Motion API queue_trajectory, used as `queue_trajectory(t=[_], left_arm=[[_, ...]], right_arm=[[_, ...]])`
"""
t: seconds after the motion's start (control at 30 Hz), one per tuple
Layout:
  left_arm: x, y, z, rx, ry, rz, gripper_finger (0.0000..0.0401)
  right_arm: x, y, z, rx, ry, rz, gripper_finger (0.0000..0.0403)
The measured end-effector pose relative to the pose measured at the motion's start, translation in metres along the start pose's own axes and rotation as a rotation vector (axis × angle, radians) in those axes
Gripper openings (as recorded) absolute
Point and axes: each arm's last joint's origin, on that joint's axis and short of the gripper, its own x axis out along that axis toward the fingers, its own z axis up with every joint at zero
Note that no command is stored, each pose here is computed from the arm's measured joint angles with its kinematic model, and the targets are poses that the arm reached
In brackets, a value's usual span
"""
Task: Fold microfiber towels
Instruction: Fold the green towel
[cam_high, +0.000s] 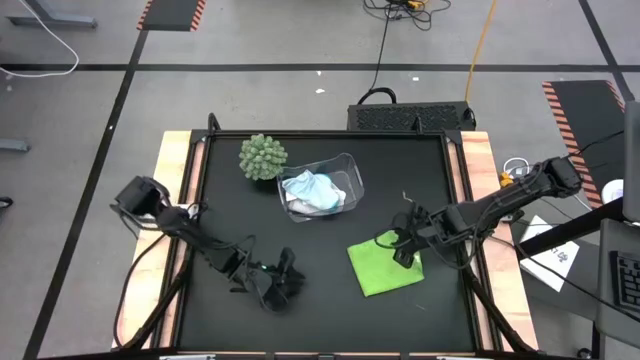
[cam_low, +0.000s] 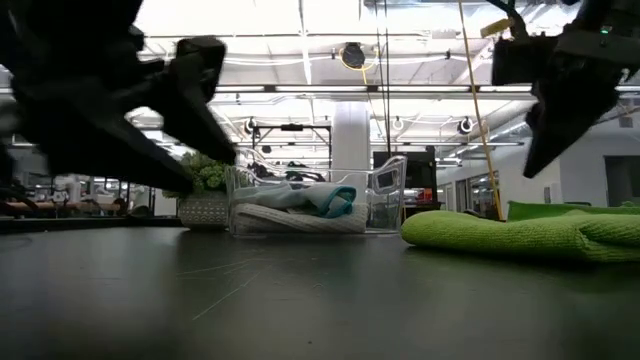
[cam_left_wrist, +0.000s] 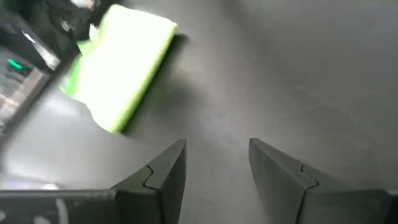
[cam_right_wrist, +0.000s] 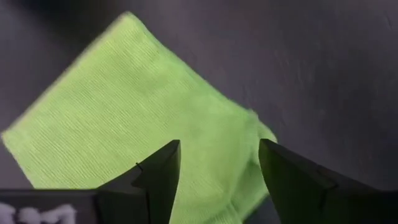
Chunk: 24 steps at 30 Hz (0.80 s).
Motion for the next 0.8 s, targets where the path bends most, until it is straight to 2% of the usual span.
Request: queue_trajectory(t=[0.07, 0.13, 0.3, 0.4, 0.53, 0.67, 0.8], left_arm=[[0.009, 0.0, 0.001, 0.091, 0.024, 0.048, 0.0175], [0.019, 0.002, 0.002, 0.122, 0.054, 0.103, 0.0175], [0.043, 0.029, 0.02, 0.0, 0.041, 0.194, 0.0175], [0.05, 0.042, 0.033, 0.002, 0.031, 0.196, 0.0178], [0.06, 0.054, 0.04, 0.058, 0.074, 0.192, 0.0203], [0.076, 0.06, 0.032, 0.098, 0.127, 0.176, 0.0245], [0.093, 0.06, 0.026, 0.205, 0.158, 0.17, 0.0277]], right_arm=[[-0.001, -0.002, -0.004, 0.026, 0.012, -0.04, 0.0204], [-0.001, -0.003, -0.006, 0.05, 0.001, -0.087, 0.0198], [0.0, -0.003, -0.013, 0.1, 0.004, -0.107, 0.0189], [0.005, -0.004, -0.018, 0.106, -0.001, -0.095, 0.0186], [0.014, 0.001, -0.02, 0.109, -0.064, -0.009, 0.0185], [0.022, 0.006, -0.022, 0.094, -0.13, 0.095, 0.0185], [0.029, 0.004, -0.027, 0.085, -0.126, 0.149, 0.0185]])
